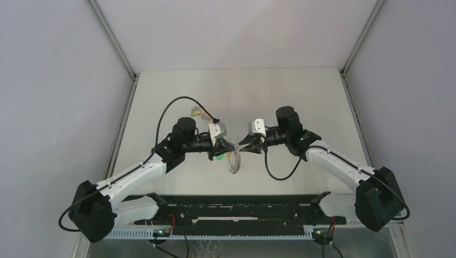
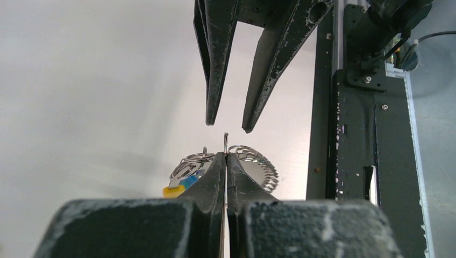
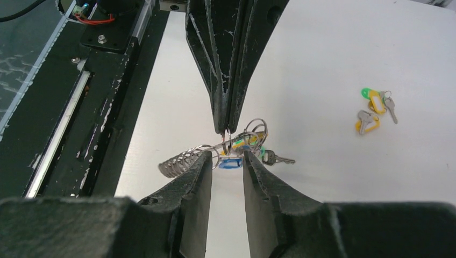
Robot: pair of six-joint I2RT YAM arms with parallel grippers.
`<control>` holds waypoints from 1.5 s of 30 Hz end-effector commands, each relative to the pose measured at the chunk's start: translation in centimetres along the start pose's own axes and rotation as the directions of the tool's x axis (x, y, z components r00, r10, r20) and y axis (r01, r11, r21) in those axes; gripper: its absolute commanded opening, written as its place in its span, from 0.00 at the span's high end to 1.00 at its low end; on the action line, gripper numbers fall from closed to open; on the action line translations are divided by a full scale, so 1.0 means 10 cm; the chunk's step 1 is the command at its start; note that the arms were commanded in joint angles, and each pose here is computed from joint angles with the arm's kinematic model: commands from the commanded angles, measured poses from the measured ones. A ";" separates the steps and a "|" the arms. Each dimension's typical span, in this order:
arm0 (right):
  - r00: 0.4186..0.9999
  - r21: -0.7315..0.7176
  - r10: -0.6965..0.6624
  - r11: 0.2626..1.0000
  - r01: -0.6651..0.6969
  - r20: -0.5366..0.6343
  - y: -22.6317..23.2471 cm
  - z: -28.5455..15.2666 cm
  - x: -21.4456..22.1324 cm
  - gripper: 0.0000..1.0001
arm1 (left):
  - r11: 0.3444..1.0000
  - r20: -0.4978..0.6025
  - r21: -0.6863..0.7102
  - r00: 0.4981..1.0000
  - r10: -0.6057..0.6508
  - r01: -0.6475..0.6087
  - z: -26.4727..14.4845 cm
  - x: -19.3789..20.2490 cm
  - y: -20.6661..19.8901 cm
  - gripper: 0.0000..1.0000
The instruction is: Put the keys on the keyring
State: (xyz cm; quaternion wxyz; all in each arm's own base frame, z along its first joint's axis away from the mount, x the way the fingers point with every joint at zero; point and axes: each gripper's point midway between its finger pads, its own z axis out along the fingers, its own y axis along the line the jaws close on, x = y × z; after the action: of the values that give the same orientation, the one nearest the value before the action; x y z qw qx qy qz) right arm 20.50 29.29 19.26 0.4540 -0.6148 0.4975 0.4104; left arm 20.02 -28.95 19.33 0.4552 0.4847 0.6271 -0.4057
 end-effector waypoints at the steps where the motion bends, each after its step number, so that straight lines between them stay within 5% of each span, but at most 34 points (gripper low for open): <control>1: 0.997 0.015 -0.070 0.997 0.070 0.021 -0.12 0.05 -0.14 0.72 | 0.998 -0.012 -0.019 0.998 0.062 -0.062 0.00 -0.17 0.03 1.00; 45: 1.000 -0.130 0.012 0.991 -0.013 -0.012 0.02 0.26 0.07 0.89 | 0.997 -0.031 0.000 0.997 0.076 -0.076 0.04 -0.19 -0.01 1.00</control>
State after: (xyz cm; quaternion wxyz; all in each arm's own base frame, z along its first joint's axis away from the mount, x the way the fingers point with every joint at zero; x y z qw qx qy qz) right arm 20.15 30.93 16.13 0.3905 -0.6315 0.5062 0.4388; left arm 19.31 -28.69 17.19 0.4157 0.5045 0.6554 -0.3782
